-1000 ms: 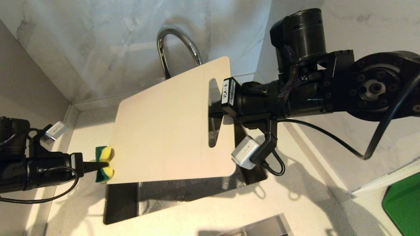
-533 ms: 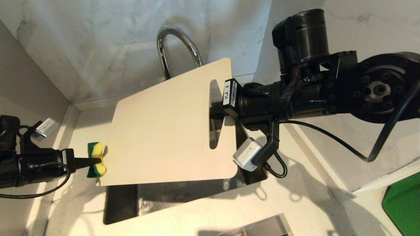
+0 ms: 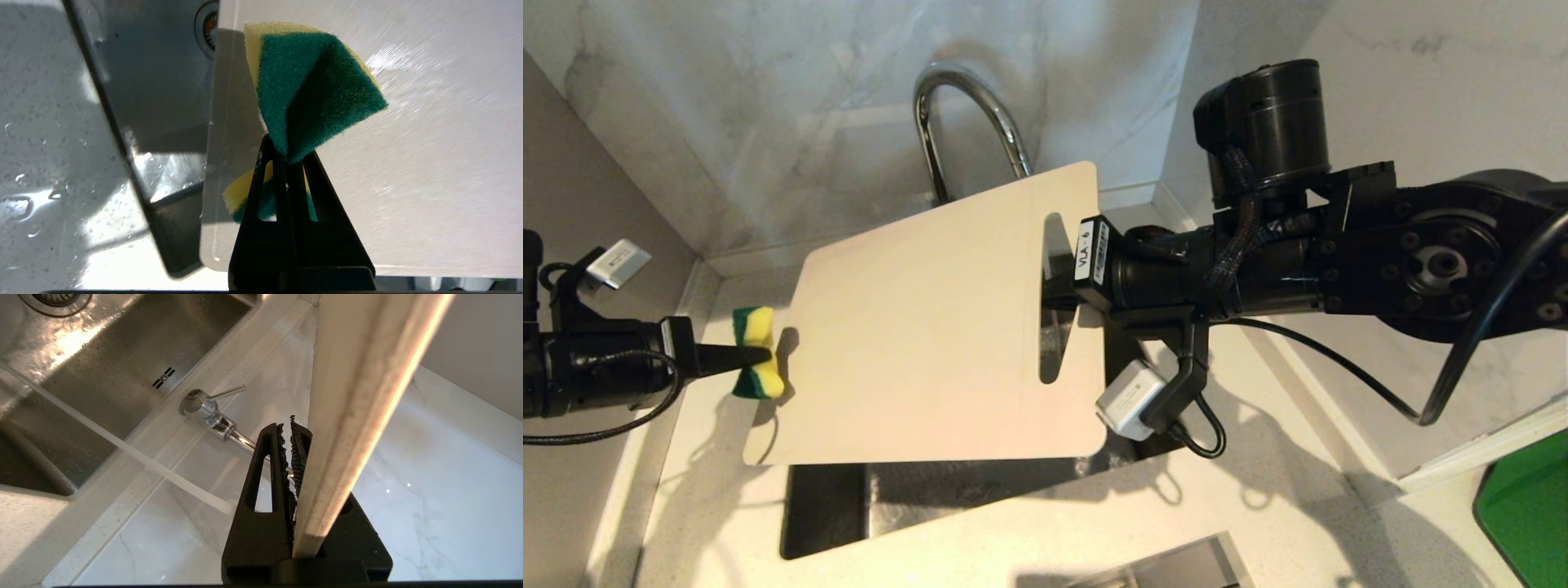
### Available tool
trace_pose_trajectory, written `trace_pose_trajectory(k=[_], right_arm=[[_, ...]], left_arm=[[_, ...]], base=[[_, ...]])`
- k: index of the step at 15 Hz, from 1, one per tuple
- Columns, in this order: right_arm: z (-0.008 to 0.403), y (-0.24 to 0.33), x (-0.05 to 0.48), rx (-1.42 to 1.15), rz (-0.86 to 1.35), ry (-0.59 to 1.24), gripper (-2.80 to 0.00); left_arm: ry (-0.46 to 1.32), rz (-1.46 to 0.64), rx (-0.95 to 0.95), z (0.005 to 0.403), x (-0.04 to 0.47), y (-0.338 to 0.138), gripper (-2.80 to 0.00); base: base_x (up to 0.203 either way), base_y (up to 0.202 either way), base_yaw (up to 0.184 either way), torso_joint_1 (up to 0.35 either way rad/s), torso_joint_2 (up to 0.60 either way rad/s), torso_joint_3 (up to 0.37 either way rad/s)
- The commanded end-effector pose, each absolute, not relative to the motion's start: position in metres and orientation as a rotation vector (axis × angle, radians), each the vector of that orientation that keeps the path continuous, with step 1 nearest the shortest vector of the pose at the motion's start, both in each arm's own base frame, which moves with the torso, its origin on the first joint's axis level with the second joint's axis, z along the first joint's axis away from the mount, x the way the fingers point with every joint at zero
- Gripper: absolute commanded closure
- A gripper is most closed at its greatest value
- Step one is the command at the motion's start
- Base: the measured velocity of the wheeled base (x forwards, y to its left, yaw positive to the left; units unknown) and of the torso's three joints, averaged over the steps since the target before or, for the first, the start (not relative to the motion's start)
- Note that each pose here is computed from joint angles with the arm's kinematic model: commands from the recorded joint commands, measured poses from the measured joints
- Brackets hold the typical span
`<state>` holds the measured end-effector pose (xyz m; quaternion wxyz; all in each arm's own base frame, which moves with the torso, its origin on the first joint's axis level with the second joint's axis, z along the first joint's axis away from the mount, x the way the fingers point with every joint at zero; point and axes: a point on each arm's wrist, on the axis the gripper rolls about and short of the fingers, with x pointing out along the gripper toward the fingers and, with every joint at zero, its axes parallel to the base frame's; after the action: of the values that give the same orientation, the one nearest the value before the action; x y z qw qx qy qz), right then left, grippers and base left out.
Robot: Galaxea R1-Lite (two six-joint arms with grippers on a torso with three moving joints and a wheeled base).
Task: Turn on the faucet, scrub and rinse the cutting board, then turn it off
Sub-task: Scrub the cutting board underwater, then put down the cutting board
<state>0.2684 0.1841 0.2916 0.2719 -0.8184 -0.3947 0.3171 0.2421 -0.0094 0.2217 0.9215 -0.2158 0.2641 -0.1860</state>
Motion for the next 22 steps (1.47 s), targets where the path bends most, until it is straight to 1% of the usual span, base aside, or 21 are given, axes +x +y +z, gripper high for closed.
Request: trace_pose_trajectory(k=[1,11,17,22], right_arm=[[0.29,0.183,0.266,-2.212,0.86,-1.069,0.0],[0.27,0.177,0.258,-2.179,0.904,-1.035,0.0],[0.254,0.169,0.245,-2.15,0.986,-0.992,0.0],[0.259,0.163,0.235,-2.134,0.977,-0.986,0.0]], left_arm=[[0.514,-0.391,-0.446,0.233,0.242,-0.01,0.0],[0.509,-0.402,-0.467,0.243,0.245,-0.013,0.0],[0.513,-0.404,-0.467,0.243,0.246,-0.014,0.0],[0.515,-0.404,-0.469,0.243,0.245,-0.014,0.0]], base=[[0.0,0.0,0.0,0.0,0.0,0.0],[0.0,0.0,0.0,0.0,0.0,0.0],[0.0,0.0,0.0,0.0,0.0,0.0],[0.0,0.0,0.0,0.0,0.0,0.0]])
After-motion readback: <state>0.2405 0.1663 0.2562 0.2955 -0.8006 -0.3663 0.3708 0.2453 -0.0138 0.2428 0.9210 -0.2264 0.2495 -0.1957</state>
